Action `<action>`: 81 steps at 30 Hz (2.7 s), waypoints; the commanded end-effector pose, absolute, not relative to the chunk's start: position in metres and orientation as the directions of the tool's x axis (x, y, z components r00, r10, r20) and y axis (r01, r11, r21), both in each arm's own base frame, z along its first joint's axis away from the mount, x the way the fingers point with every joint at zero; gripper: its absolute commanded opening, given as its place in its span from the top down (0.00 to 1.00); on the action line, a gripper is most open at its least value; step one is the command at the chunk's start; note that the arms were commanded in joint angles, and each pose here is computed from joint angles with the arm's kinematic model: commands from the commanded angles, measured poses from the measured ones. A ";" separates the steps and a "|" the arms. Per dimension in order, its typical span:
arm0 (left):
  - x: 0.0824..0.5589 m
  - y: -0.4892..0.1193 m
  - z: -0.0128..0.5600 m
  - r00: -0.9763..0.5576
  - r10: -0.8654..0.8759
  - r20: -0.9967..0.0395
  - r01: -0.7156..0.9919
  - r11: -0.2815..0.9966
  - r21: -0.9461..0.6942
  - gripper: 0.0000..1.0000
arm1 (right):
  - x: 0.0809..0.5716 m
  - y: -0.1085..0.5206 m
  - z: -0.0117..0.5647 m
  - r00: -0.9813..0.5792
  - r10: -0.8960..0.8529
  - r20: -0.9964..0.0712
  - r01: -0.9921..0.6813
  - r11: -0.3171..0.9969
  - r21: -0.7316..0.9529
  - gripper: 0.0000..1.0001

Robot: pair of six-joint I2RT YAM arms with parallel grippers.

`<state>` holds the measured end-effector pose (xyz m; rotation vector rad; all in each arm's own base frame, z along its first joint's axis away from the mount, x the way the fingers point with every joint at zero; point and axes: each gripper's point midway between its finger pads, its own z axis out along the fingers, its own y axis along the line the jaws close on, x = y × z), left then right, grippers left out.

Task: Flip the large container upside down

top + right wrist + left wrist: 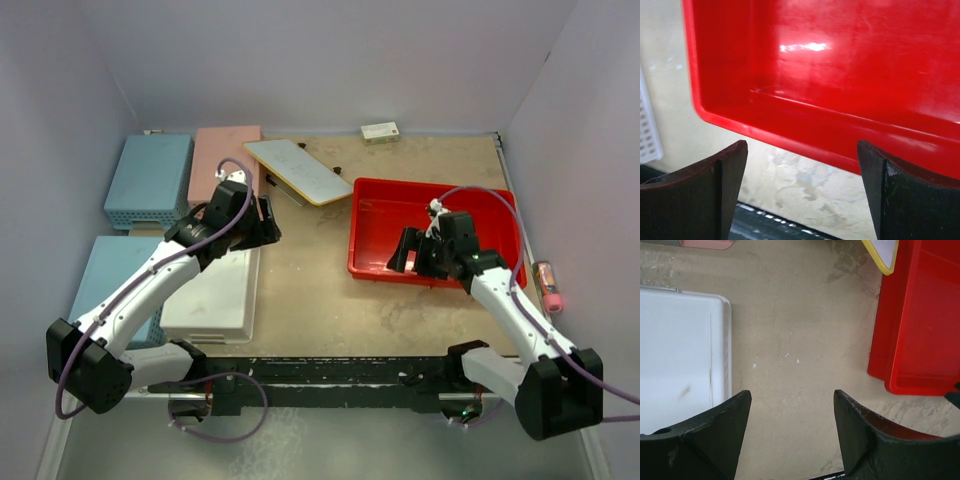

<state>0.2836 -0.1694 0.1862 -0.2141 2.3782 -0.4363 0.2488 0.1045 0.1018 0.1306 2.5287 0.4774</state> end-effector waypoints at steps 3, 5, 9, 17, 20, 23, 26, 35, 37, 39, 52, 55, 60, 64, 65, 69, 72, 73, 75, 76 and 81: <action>0.291 -0.180 0.190 -0.724 -0.294 -0.624 -0.020 0.913 -0.407 0.36 | 0.204 0.161 0.111 -0.895 0.215 -0.390 -0.072 0.795 0.602 0.09; 0.294 -0.183 0.191 -0.726 -0.292 -0.623 -0.014 0.912 -0.411 0.35 | 0.201 0.164 0.113 -0.894 0.152 -0.421 -0.123 0.820 0.559 0.09; 0.296 -0.186 0.195 -0.722 -0.297 -0.625 -0.006 0.906 -0.423 0.35 | 0.200 0.170 0.119 -0.874 0.035 -0.484 -0.233 0.844 0.482 0.09; 0.291 -0.184 0.193 -0.721 -0.308 -0.621 -0.021 0.905 -0.424 0.35 | 0.208 0.204 0.120 -0.852 -0.030 -0.523 -0.288 0.861 0.419 0.13; 0.290 -0.183 0.196 -0.717 -0.309 -0.625 -0.022 0.906 -0.422 0.36 | 0.207 0.219 0.112 -0.847 -0.039 -0.531 -0.304 0.854 0.423 0.13; 0.289 -0.181 0.195 -0.717 -0.306 -0.626 -0.028 0.910 -0.414 0.35 | 0.205 0.229 0.101 -0.859 -0.076 -0.506 -0.318 0.854 0.411 0.13; 0.289 -0.181 0.191 -0.723 -0.300 -0.622 -0.029 0.913 -0.406 0.36 | 0.209 0.239 0.099 -0.855 -0.092 -0.511 -0.324 0.864 0.386 0.13; 0.291 -0.184 0.187 -0.731 -0.298 -0.614 -0.029 0.912 -0.408 0.35 | 0.261 0.239 0.075 -0.836 0.025 -0.548 -0.102 0.975 0.199 0.30; 0.289 -0.183 0.190 -0.732 -0.298 -0.613 -0.027 0.912 -0.410 0.36 | 0.273 0.240 0.072 -0.832 0.048 -0.552 -0.053 0.985 0.167 0.33; 0.287 -0.181 0.193 -0.728 -0.298 -0.617 -0.027 0.913 -0.408 0.36 | 0.279 0.239 0.063 -0.845 0.043 -0.534 -0.026 0.992 0.120 0.36; 0.282 -0.177 0.194 -0.722 -0.299 -0.624 -0.028 0.914 -0.406 0.36 | 0.272 0.240 0.130 -0.816 0.043 -0.577 -0.083 0.978 0.189 1.00; 0.282 -0.176 0.201 -0.712 -0.298 -0.636 -0.019 0.913 -0.407 0.36 | 0.252 0.236 0.158 -0.814 0.051 -0.578 -0.123 0.958 0.259 1.00; 0.283 -0.170 0.208 -0.694 -0.293 -0.658 -0.021 0.921 -0.388 0.36 | 0.229 0.231 0.220 -0.776 0.088 -0.625 -0.200 0.905 0.376 1.00; 0.281 -0.170 0.205 -0.696 -0.302 -0.651 -0.029 0.918 -0.395 0.36 | 0.219 0.245 0.273 -0.751 0.144 -0.644 -0.272 0.822 0.501 1.00; 0.281 -0.169 0.206 -0.692 -0.306 -0.654 -0.030 0.917 -0.398 0.36 | 0.216 0.252 0.285 -0.752 0.155 -0.641 -0.296 0.789 0.538 1.00; 0.280 -0.152 0.217 -0.656 -0.311 -0.688 -0.071 0.933 -0.354 0.35 | 0.211 0.276 0.331 -0.736 0.248 -0.630 -0.362 0.642 0.676 1.00; 0.279 -0.135 0.230 -0.623 -0.316 -0.716 -0.116 0.942 -0.315 0.34 | 0.209 0.289 0.363 -0.717 0.332 -0.613 -0.405 0.517 0.754 1.00; 0.278 -0.129 0.232 -0.614 -0.317 -0.723 -0.137 0.945 -0.299 0.33 | 0.209 0.293 0.373 -0.711 0.356 -0.606 -0.423 0.473 0.773 1.00; 0.276 -0.119 0.234 -0.596 -0.323 -0.735 -0.173 0.946 -0.275 0.32 | 0.208 0.302 0.387 -0.716 0.386 -0.582 -0.442 0.395 0.805 1.00; 0.275 -0.115 0.234 -0.588 -0.327 -0.739 -0.189 0.945 -0.268 0.32 | 0.207 0.308 0.394 -0.722 0.388 -0.572 -0.452 0.361 0.816 1.00; 0.274 -0.093 0.241 -0.525 -0.376 -0.763 -0.294 0.922 -0.253 0.32 | 0.202 0.339 0.420 -0.787 0.358 -0.503 -0.465 0.193 0.864 1.00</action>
